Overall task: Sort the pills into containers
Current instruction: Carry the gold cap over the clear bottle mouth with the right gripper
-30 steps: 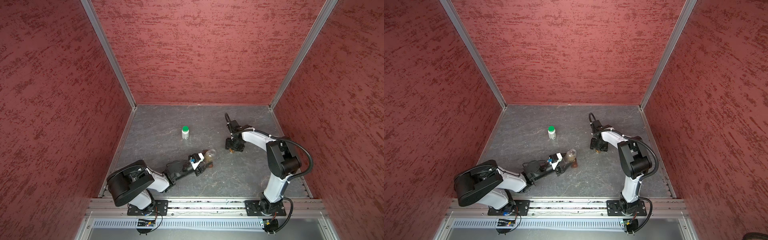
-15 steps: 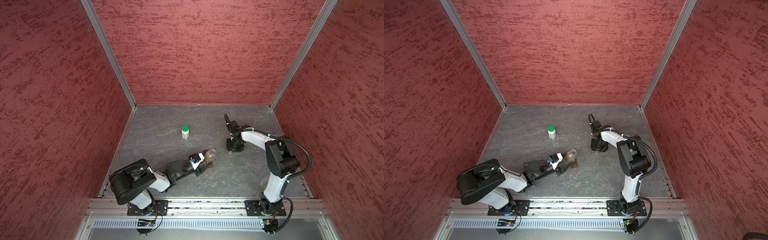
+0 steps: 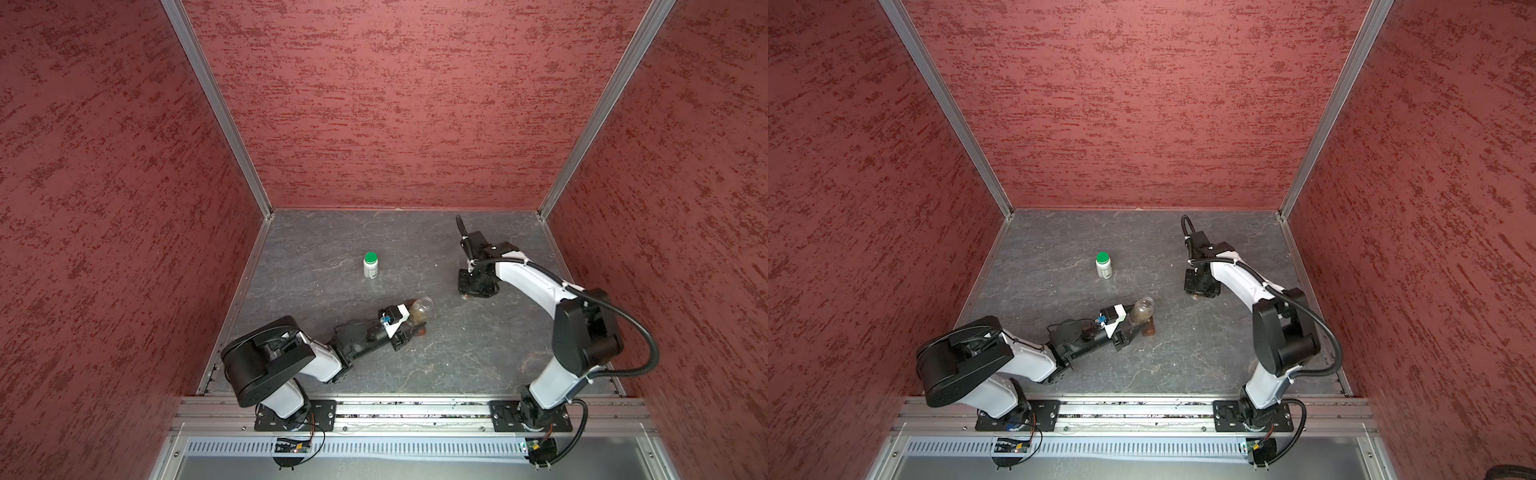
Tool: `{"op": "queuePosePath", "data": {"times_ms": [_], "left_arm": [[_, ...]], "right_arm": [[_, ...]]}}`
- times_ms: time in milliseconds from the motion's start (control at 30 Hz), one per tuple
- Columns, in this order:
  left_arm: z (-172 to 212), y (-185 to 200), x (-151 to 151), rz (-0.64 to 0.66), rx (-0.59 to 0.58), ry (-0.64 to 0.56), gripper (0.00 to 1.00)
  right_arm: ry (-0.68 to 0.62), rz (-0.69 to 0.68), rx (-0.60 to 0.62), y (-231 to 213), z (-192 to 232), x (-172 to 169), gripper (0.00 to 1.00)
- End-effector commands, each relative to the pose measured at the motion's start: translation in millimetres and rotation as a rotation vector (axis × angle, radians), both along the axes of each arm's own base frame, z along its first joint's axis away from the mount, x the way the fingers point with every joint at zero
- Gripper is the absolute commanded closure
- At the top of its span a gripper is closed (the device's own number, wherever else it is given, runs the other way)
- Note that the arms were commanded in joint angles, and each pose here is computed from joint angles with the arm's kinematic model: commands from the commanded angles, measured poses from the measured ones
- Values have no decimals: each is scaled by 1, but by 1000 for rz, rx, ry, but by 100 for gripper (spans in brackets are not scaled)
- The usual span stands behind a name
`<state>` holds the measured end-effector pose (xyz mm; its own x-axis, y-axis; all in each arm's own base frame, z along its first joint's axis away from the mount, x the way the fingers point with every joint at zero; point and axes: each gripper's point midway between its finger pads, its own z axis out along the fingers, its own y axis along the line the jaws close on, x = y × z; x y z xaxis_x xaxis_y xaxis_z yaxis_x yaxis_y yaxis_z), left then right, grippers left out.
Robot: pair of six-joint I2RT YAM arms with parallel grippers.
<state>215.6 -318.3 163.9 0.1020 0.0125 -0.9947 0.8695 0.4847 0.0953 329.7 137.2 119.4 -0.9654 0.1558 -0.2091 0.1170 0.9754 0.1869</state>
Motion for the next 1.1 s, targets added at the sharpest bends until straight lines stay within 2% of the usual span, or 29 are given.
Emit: {"op": "queuePosePath", "data": {"times_ms": [0,167,300,667,1067], "left_arm": [[15,-11,5,-28,-34,-59,100],[19,-23,17,-45,-22,-110,100],[20,-24,29,-59,-18,-129,100],[11,-32,44,-77,14,-143,100],[11,-32,39,-95,12,-136,100]], "right_arm": [[-76,89,119,20,67,-15,66],[-201,196,264,39,153,-38,68],[-217,250,315,48,180,-58,68],[-131,382,326,76,172,-88,67],[-60,405,220,83,143,-87,66]]}}
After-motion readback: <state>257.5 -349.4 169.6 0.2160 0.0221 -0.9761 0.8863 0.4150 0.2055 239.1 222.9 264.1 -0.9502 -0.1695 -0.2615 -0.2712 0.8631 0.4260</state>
